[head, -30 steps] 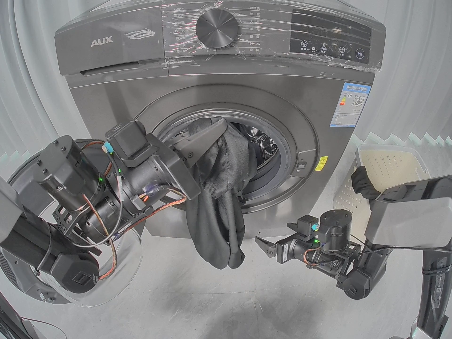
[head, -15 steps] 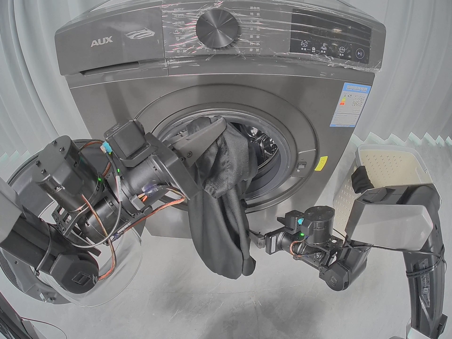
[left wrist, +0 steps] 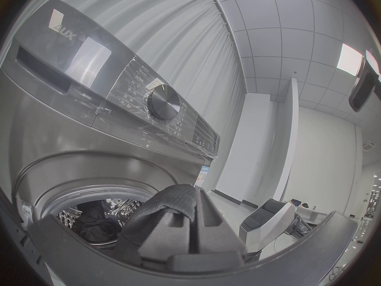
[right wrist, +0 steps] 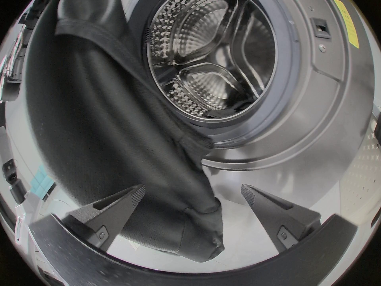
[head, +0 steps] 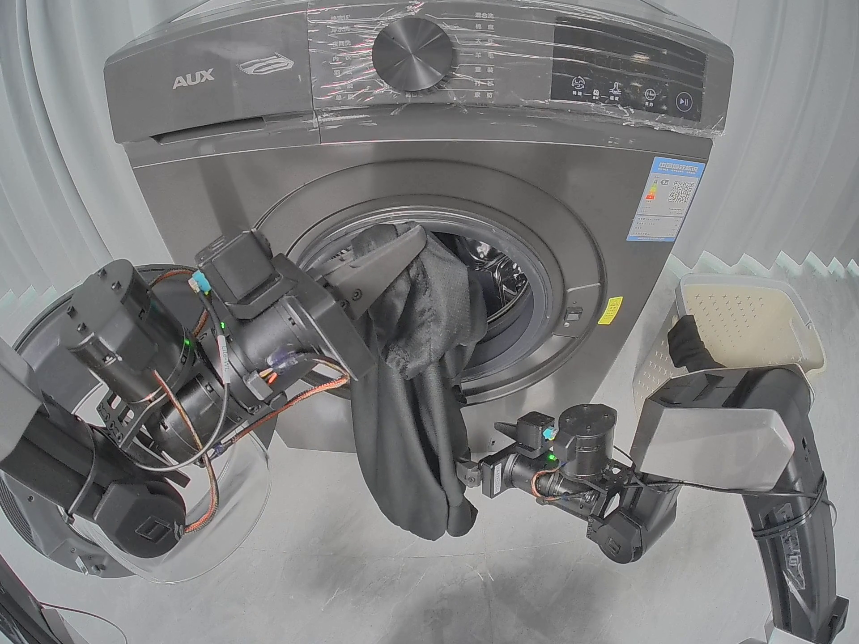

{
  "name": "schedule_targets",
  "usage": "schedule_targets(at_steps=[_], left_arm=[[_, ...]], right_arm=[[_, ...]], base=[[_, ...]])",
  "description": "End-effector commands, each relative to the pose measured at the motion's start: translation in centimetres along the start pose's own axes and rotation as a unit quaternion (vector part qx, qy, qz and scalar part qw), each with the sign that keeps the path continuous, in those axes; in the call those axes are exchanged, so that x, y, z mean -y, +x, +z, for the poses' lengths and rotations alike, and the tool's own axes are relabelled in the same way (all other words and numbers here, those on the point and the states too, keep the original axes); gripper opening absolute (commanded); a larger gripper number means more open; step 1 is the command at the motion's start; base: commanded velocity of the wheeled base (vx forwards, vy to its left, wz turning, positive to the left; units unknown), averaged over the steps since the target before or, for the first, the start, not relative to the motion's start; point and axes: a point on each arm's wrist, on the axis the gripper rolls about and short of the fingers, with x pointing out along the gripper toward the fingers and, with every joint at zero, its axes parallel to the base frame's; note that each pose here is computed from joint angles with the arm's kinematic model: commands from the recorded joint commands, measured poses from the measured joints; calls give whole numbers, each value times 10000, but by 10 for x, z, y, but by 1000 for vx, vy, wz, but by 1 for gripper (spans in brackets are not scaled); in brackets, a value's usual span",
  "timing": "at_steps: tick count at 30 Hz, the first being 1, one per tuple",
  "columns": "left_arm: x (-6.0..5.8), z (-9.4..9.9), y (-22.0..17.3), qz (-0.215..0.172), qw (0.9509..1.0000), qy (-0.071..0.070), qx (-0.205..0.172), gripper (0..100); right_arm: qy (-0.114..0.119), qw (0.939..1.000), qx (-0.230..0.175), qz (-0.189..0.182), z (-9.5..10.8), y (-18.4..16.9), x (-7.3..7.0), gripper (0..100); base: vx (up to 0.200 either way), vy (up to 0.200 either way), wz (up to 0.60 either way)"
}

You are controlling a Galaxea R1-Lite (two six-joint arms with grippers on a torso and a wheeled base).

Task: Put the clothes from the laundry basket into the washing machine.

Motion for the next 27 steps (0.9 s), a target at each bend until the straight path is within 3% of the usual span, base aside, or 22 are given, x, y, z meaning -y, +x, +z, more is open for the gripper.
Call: schedule_targets(at_steps=[1, 9, 15, 18, 27], left_arm=[[-2, 0, -1, 35, 10000, -2, -7, 0], [-2, 0, -2, 42, 10000, -6, -6, 0], [-1, 3, -3, 33, 10000, 6, 29, 0], [-1, 4, -4, 42, 10000, 6, 23, 0], [0, 5, -6, 42, 10000, -1, 23, 0]], right_arm=[[-28, 9996, 8, 284, -4, -1, -9, 100], [-38, 9990, 2, 445, -15, 6, -10, 100], [-24, 9990, -13, 452, -19, 13, -5, 100], [-8, 9990, 53, 448, -21, 18, 5, 100], [-25, 9976, 314, 613, -12, 31, 11, 100]], base=[[0, 0, 0], [0, 0, 0], [0, 0, 0], [0, 0, 0], [0, 0, 0]])
